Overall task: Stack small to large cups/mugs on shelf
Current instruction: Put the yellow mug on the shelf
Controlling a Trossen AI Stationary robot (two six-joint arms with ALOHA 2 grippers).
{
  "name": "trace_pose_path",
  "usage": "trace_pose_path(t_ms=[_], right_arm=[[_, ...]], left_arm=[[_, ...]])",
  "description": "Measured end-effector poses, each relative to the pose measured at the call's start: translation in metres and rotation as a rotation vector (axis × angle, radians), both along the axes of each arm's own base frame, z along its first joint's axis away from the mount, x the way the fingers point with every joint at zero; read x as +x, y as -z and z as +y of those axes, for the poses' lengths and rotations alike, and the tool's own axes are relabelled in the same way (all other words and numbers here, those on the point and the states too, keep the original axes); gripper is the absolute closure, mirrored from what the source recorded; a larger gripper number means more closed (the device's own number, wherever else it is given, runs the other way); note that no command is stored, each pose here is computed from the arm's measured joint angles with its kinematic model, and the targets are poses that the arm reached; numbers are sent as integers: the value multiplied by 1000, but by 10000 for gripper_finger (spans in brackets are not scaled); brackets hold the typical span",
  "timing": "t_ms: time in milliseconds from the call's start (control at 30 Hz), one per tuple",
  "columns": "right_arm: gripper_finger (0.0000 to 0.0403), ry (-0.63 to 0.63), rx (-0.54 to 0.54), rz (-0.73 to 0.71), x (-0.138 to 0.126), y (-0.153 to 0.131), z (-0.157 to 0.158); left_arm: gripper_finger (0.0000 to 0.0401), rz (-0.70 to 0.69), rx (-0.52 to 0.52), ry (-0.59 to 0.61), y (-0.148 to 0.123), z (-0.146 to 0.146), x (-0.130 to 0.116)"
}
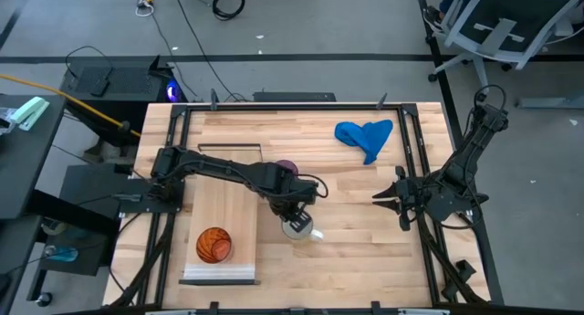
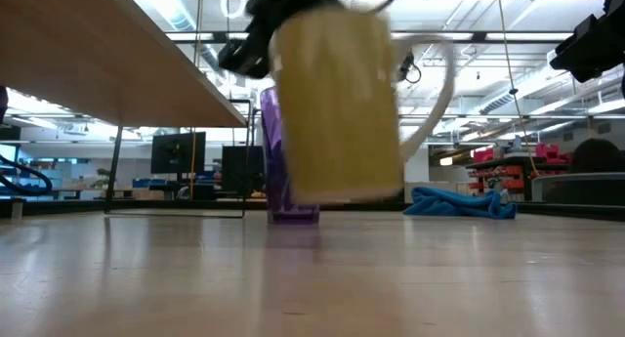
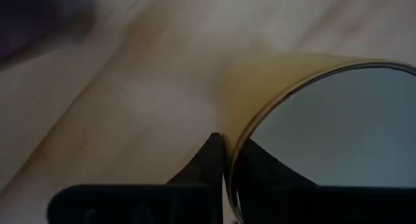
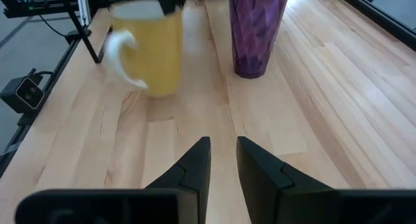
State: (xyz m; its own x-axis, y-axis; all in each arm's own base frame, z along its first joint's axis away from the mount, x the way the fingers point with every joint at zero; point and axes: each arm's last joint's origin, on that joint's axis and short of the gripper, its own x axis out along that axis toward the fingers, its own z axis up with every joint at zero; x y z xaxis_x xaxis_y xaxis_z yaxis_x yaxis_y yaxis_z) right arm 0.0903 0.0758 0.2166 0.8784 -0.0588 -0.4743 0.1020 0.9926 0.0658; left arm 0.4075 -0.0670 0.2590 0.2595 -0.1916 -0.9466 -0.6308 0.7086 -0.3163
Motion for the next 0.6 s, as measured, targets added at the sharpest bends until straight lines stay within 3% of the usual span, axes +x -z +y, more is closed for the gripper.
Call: trace_pose_path(t_ms=[367,600], right_arm=[[320,0,0,0,0,0,0],[320,-3,2,2,0,0,0]], left_arm=[[377,-352,-10,89,-105,-13,6],[377,-319,76,28,-137,-11,-15]])
